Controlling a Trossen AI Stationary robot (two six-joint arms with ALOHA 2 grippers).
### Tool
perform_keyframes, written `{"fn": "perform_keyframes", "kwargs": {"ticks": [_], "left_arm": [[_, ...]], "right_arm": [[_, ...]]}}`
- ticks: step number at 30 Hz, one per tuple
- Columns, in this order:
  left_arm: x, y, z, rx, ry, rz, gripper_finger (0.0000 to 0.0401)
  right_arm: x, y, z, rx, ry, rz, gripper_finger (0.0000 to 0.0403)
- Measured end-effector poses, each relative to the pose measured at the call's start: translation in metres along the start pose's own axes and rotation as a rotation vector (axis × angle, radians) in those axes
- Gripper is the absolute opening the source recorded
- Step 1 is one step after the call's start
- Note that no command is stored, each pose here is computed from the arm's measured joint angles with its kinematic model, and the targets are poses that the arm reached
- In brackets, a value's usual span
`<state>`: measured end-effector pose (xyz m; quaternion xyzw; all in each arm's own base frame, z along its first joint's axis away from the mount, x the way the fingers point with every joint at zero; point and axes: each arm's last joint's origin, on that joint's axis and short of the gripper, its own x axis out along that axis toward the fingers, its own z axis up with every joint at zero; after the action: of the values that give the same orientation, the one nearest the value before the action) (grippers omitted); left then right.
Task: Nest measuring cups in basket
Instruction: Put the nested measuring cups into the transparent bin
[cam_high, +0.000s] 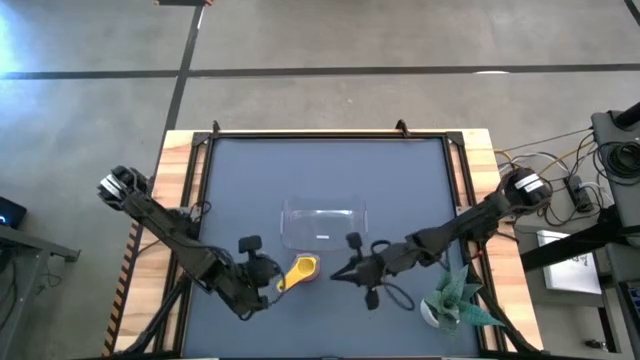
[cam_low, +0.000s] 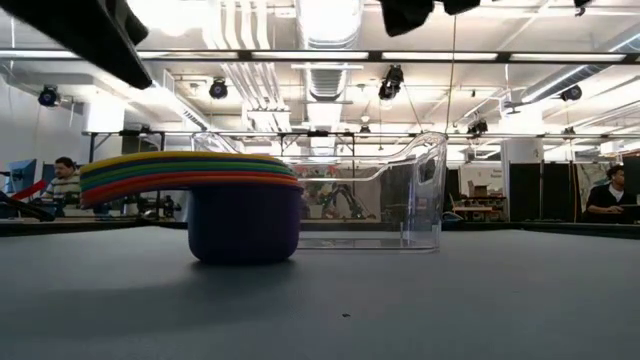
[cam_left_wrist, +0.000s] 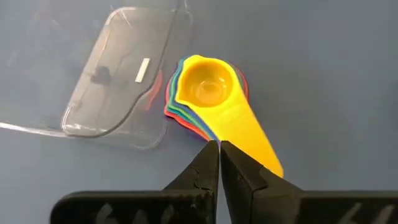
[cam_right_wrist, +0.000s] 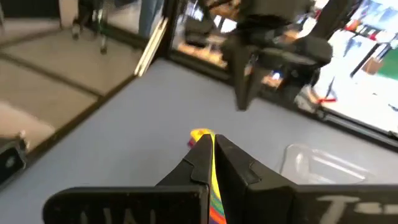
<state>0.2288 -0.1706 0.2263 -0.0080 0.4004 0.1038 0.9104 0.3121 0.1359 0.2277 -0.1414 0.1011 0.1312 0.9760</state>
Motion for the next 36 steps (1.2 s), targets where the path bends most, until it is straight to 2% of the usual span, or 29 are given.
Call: {"fn": "perform_keyframes", "kwargs": {"ticks": [4,7,10,15,18,21,25,33,36], "left_arm": [[0.007,-0.017,0.010,-0.015,0.068,0.015,0.0010],[0.012,-0.029,0.018,-0.049,0.154,-0.034,0.0043],[0.017,-0.037,0.023,-0.098,0.211,-0.045,0.0101],[0.025,-0.038,0.027,-0.202,0.260,-0.010,0.0227],[0.031,-0.031,0.027,-0.320,0.284,0.039,0.0300],[0.040,-0.020,0.028,-0.402,0.344,0.097,0.0348],[0.048,-0.013,0.030,-0.426,0.397,0.094,0.0373],[0.056,-0.009,0.030,-0.434,0.394,0.079,0.0374],[0.063,-0.009,0.028,-0.471,0.395,0.032,0.0373]], "right_arm": [[-0.009,0.000,-0.011,0.012,-0.029,-0.011,0.0009],[-0.010,0.001,-0.014,0.007,-0.021,-0.006,0.0009],[-0.009,0.001,-0.015,-0.008,-0.016,-0.005,0.0009],[-0.009,0.001,-0.015,0.014,-0.018,0.005,0.0009],[-0.010,0.003,-0.013,0.016,-0.023,0.009,0.0009],[-0.010,0.004,-0.012,0.015,-0.025,0.013,0.0009],[-0.010,0.004,-0.011,0.015,-0.028,0.014,0.0009],[-0.010,0.004,-0.012,0.007,-0.028,0.013,0.0009],[-0.010,0.004,-0.012,0.007,-0.028,0.013,0.0009]]}}
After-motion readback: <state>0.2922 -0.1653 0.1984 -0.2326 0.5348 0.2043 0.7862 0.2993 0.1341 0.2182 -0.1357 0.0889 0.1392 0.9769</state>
